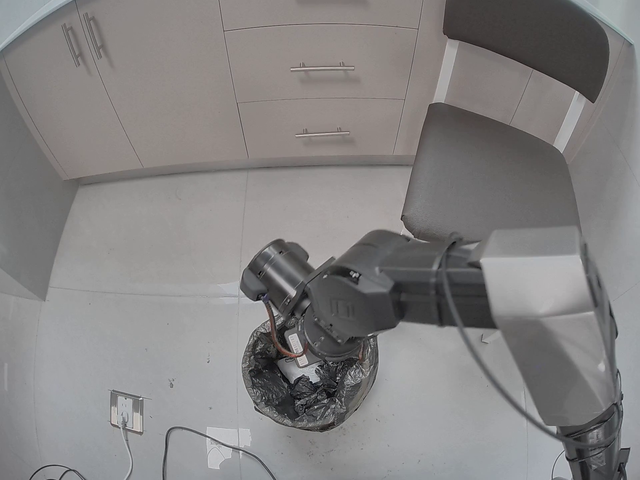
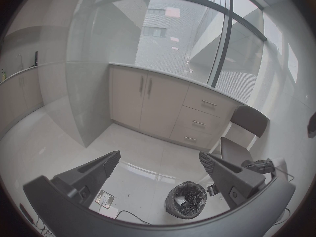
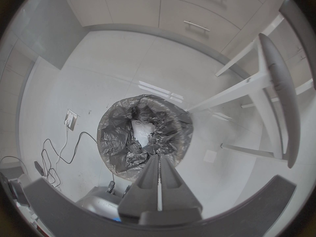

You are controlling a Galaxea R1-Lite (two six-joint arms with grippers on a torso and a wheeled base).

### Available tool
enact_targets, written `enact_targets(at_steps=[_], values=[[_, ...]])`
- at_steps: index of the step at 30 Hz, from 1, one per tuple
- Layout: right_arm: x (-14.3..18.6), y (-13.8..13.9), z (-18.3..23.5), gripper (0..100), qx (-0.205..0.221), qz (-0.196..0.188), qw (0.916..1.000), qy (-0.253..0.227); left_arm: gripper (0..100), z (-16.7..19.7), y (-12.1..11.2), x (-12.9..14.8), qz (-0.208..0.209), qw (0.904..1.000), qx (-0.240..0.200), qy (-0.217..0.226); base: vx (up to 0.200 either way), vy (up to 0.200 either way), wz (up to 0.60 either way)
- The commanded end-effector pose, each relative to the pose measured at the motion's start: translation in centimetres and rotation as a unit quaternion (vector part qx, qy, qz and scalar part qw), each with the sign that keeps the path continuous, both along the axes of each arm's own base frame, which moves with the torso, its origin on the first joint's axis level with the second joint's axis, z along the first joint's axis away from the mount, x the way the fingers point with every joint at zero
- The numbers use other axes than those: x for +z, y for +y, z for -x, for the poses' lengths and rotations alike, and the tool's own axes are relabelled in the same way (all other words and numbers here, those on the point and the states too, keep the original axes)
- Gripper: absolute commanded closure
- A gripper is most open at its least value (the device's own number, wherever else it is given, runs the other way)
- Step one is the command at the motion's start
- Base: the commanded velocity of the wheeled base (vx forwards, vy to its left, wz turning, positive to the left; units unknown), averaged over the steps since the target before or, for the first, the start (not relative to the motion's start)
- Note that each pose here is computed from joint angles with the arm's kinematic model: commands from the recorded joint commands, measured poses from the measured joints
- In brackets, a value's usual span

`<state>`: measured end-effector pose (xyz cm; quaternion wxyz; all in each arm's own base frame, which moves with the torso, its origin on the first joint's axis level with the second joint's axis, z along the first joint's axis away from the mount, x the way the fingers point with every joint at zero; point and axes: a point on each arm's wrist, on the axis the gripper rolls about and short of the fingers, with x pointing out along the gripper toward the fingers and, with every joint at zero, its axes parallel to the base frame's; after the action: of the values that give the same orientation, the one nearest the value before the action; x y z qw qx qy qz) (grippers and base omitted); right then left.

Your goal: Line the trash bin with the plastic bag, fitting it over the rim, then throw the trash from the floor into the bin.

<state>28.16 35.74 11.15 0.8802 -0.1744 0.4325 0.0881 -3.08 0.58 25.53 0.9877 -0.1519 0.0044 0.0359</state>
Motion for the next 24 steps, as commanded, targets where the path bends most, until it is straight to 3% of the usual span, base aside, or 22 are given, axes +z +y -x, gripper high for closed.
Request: enact_targets(at_steps=[1, 4, 9, 15, 20, 24], values=[[-7.2, 1.8, -0.7, 100, 0.012, 0.039, 0.9988, 0.027, 0, 5.4, 0.1, -1.7, 0.012, 0.9973, 0.024, -0.069, 0.0, 0.0, 0.0], [-10.8, 2.3, -1.7, 100, 0.018, 0.044, 0.9984, 0.03, 0, 5.7, 0.2, -2.5, 0.012, 0.9981, 0.019, -0.057, 0.0, 0.0, 0.0], [-14.1, 2.5, -3.5, 100, 0.051, 0.047, 0.9976, 0.007, 0, 5.9, 0.4, -3.4, 0.016, 0.9981, 0.012, -0.058, 0.0, 0.0, 0.0], [-14.1, 2.6, -5.7, 100, 0.083, 0.034, 0.9947, -0.05, 0, 5.9, 0.5, -4.2, 0.016, 0.9984, 0.006, -0.054, 0.0, 0.0, 0.0], [-14.2, 2.3, -6.2, 100, 0.079, 0.039, 0.9946, -0.055, 0, 5.9, 0.5, -4.4, 0.016, 0.9983, 0.005, -0.055, 0.0, 0.0, 0.0], [-15.6, 2.2, -6.2, 100, 0.084, 0.066, 0.9927, -0.057, 0, 6.1, 0.5, -4.5, 0.017, 0.9982, 0.005, -0.058, 0.0, 0.0, 0.0]])
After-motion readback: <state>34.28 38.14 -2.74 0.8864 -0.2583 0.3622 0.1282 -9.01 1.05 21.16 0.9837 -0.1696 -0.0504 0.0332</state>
